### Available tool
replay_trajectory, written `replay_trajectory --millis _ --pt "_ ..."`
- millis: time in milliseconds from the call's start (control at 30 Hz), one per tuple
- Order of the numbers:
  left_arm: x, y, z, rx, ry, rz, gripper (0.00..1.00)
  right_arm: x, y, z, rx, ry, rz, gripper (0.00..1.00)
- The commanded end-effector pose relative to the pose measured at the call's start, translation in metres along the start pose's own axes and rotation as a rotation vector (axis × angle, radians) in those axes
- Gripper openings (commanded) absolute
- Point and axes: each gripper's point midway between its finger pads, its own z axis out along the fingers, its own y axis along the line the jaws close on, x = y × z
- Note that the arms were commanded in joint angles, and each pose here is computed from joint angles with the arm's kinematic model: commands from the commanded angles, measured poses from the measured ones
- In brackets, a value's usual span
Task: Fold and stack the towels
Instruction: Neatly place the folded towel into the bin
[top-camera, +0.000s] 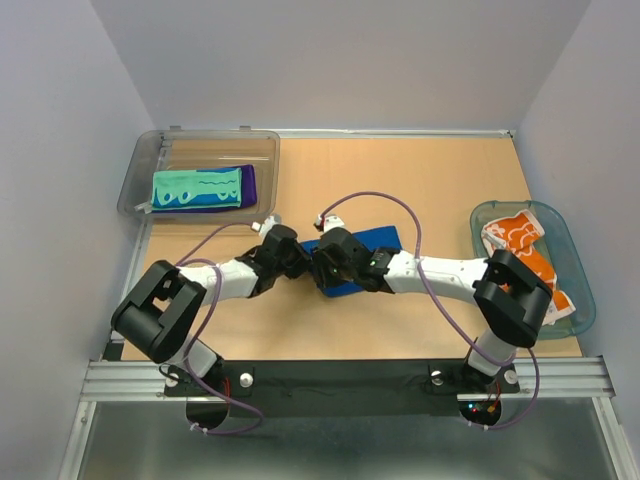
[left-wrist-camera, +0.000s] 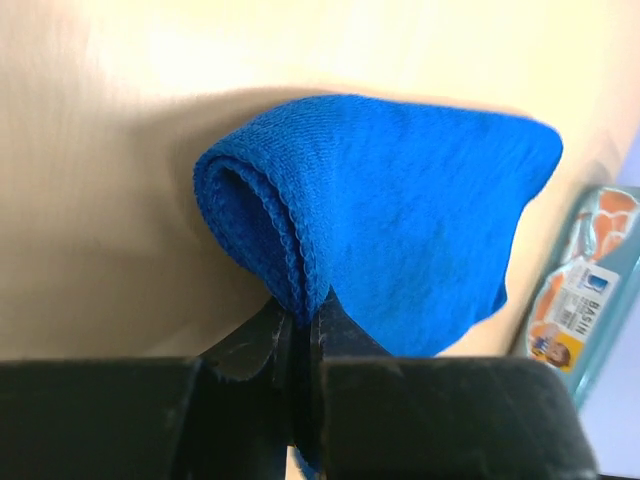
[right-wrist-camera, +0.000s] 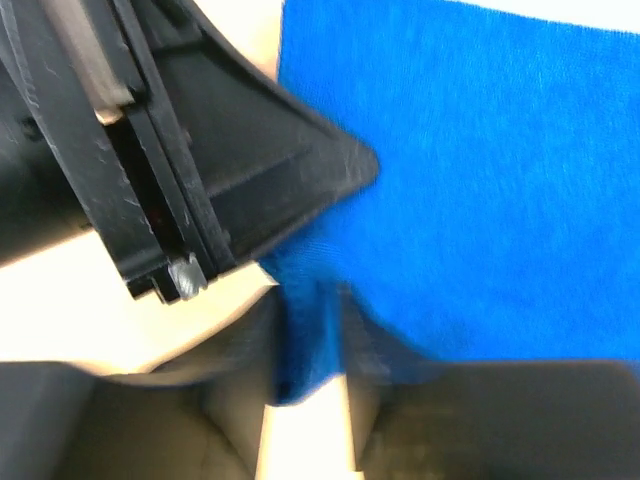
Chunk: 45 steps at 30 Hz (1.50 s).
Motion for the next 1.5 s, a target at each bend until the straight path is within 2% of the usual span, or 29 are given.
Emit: replay_trajectory --millis 0,33,100,133,267,333,400,567,633,667,867,967,1167,1467 --pt "-0.038 -0.019 -0.011 -0.052 -0.127 0.174 0.00 -0.021 0.008 -0.016 -0.036 -0.085 0.016 0.49" --pt "-0.043 -0.014 -0.013 -0.090 -0.128 0.259 0.00 -0.027 0.007 -0.023 -0.031 -0.111 0.013 0.61" --pt "-0.068 -0.032 -0.017 -0.114 -0.189 0.328 0.00 -0.030 0.002 -0.031 -0.018 -0.132 0.005 0.70" --pt "-0.073 -0.031 -0.019 -0.137 -0.182 0.415 0.00 -0.031 -0.003 -0.035 -0.003 -0.144 -0.003 0.80" --pt "-0.125 -0.059 -0.023 -0.193 -0.219 0.555 0.00 -0.042 -0.011 -0.067 0.005 -0.209 -0.018 0.94" --pt "-0.148 -0.053 -0.027 -0.265 -0.207 0.616 0.00 -0.035 -0.019 -0.076 0.013 -0.199 -0.036 0.95" --pt "-0.181 -0.068 -0.030 -0.321 -0.246 0.704 0.00 -0.033 -0.023 -0.091 0.012 -0.205 -0.037 0.96" --pt "-0.251 -0.066 -0.051 -0.499 -0.288 0.784 0.00 -0.013 -0.039 -0.111 0.031 -0.174 -0.054 1.00" --pt "-0.265 -0.060 -0.052 -0.534 -0.275 0.801 0.00 -0.009 -0.044 -0.117 0.041 -0.165 -0.068 1.00" --pt "-0.283 -0.064 -0.058 -0.537 -0.306 0.790 0.00 -0.008 -0.046 -0.117 0.047 -0.159 -0.076 1.00" --pt "-0.334 -0.048 -0.068 -0.664 -0.307 0.828 0.00 -0.005 -0.050 -0.109 0.081 -0.115 -0.130 1.00" --pt "-0.367 -0.048 -0.079 -0.705 -0.356 0.861 0.00 0.001 -0.048 -0.095 0.092 -0.065 -0.158 1.00" --pt "-0.411 -0.036 -0.087 -0.745 -0.399 0.831 0.00 0.000 -0.039 -0.079 0.079 -0.010 -0.209 1.00" --pt "-0.448 -0.020 -0.085 -0.768 -0.437 0.808 0.00 -0.001 -0.042 -0.071 0.117 0.030 -0.256 1.00"
